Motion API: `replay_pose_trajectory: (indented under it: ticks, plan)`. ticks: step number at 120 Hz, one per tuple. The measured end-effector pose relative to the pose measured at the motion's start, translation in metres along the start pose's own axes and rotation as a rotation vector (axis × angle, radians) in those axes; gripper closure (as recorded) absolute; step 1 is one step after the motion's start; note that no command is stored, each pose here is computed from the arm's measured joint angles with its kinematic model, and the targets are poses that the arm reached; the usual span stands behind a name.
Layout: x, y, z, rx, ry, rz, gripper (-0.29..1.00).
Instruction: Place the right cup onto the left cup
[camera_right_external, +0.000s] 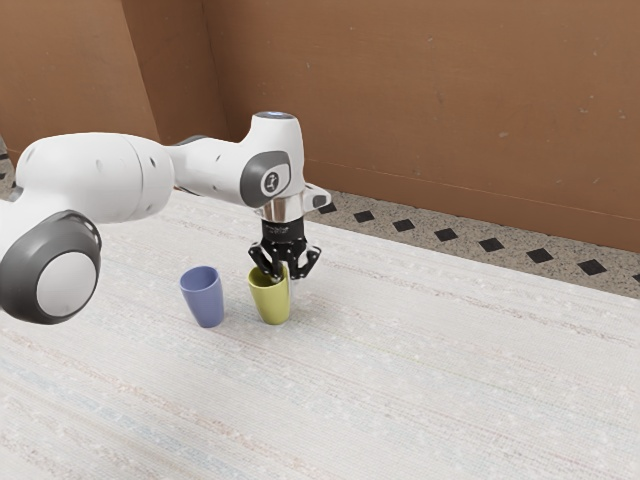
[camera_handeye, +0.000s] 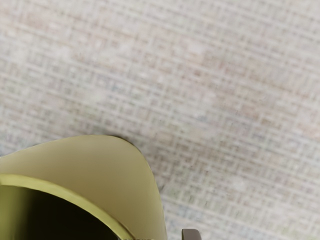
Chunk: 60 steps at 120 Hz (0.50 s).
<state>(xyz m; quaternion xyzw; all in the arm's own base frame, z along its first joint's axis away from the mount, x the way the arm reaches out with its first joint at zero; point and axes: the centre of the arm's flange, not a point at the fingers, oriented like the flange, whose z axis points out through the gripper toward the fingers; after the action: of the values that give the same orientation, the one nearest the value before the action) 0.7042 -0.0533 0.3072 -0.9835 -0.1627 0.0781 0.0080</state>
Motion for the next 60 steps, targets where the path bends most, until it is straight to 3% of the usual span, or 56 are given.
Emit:
replay_pose_trajectory:
  ticks: [60]
  plan:
    - [-0.01,-0.001,-0.033,-0.006,0.035,0.003,0.78]
